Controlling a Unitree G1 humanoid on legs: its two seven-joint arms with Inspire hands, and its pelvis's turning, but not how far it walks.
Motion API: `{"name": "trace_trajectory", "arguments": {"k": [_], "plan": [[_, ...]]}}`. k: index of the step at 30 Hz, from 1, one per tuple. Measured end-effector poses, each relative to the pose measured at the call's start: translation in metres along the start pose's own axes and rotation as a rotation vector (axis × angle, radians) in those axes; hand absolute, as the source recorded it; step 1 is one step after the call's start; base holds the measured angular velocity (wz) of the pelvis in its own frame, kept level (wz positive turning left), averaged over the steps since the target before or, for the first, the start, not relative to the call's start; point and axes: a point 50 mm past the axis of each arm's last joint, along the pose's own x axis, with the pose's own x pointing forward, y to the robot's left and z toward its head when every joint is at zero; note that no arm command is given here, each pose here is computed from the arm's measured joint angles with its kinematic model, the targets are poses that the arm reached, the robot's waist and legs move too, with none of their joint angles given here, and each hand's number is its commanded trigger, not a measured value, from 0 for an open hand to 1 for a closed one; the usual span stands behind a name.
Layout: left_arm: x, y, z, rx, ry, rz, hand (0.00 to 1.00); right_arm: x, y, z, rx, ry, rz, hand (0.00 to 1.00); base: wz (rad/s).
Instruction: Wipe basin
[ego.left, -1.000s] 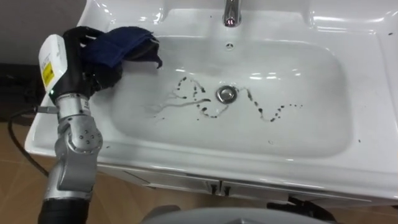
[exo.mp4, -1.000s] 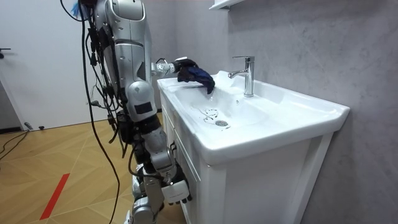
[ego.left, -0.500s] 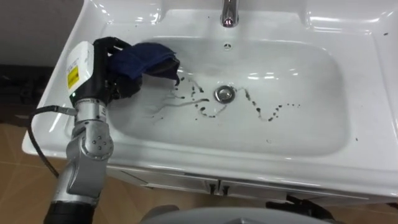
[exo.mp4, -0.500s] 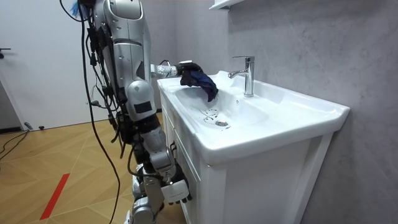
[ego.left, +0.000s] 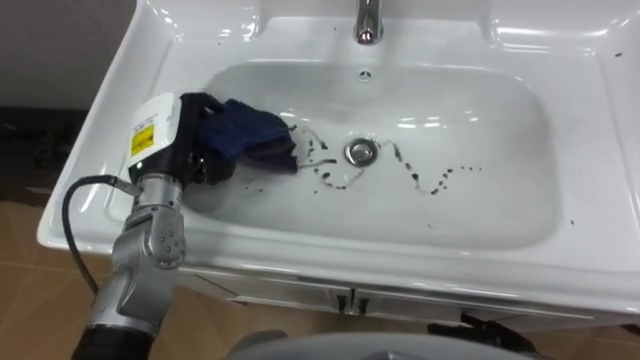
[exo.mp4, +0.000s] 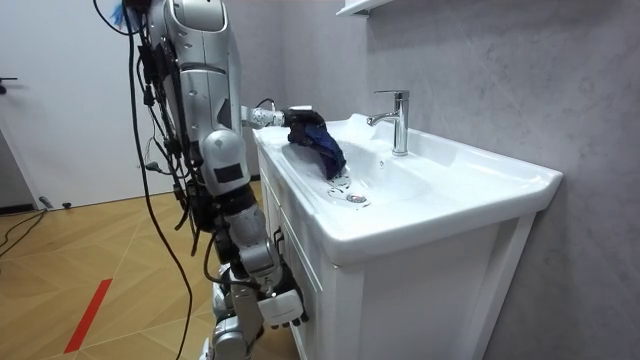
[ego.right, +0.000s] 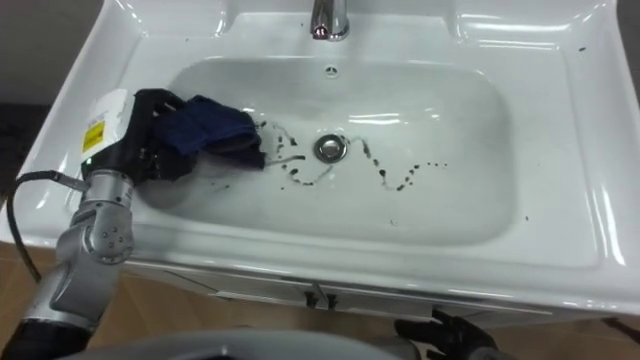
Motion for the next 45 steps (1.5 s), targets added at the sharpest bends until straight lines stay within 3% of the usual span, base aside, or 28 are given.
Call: {"name": "trace_trajectory", "arguments": {"k": [7,18,37,45], "plan": [[-0.004,-0.018,0.005,0.237,-0.029,-0.106,1.0,0.0,-0.001,0.005,-0.007,0.0,-0.009,0.0,0.0],[0.005,-0.015,0.016,0.346,-0.042,-0.194,1.0,0.001,-0.002,0.008,-0.013,0.016,-0.014,0.0,-0.02],[0.013,-0.018,0.037,0.435,-0.121,-0.312,1.0,0.005,0.005,0.025,-0.092,-0.012,-0.025,0.0,0.0],[0.013,-0.024,0.047,0.395,-0.148,-0.386,1.0,0.005,0.006,0.029,-0.101,-0.023,-0.021,0.0,0.0]]}}
